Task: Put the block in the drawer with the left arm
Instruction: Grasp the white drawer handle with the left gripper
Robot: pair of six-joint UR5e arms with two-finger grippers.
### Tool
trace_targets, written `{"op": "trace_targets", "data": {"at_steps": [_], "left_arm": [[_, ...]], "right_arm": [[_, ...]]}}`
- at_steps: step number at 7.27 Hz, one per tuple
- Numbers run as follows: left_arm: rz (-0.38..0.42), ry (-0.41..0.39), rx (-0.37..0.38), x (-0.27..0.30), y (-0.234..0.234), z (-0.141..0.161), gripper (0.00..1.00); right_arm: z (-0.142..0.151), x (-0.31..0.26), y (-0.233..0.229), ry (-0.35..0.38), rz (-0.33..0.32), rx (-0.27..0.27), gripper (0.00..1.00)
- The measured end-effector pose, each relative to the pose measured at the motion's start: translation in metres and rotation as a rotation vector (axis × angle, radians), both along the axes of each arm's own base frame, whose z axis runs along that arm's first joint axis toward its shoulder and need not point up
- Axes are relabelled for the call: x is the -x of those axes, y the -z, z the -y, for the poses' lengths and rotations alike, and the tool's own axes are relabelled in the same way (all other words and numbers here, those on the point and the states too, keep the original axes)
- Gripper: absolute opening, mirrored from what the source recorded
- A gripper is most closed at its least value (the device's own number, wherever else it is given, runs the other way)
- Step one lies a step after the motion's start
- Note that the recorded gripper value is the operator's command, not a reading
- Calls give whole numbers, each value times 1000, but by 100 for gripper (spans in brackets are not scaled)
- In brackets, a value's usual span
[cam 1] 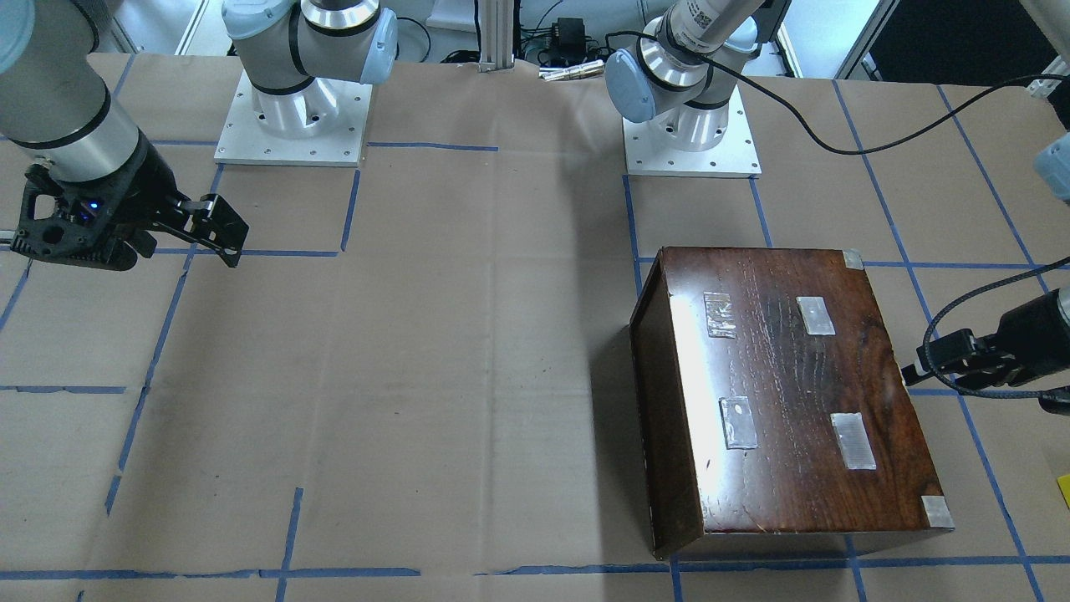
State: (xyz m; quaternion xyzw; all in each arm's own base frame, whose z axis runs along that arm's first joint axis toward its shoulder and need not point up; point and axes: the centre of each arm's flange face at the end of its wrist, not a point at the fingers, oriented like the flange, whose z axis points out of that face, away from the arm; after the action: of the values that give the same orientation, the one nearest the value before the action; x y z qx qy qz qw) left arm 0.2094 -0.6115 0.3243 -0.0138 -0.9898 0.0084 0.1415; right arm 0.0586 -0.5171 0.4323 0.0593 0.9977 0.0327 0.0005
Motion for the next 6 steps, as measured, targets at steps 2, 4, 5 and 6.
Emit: {"op": "trace_targets", "data": {"at_steps": [2, 4, 5, 6], "left_arm": [[-6, -2, 10, -1, 4, 3, 99], [-13, -3, 4, -2, 11, 6, 99], [-16, -4, 1, -3, 15, 7, 99], [-20, -5, -2, -3, 17, 7, 99]], "right_arm": [[0, 0, 0, 1, 0, 0, 100], [0, 0, 0, 0, 0, 1, 100], [0, 0, 0, 0, 0, 0, 100], [0, 0, 0, 0, 0, 0, 100]]}}
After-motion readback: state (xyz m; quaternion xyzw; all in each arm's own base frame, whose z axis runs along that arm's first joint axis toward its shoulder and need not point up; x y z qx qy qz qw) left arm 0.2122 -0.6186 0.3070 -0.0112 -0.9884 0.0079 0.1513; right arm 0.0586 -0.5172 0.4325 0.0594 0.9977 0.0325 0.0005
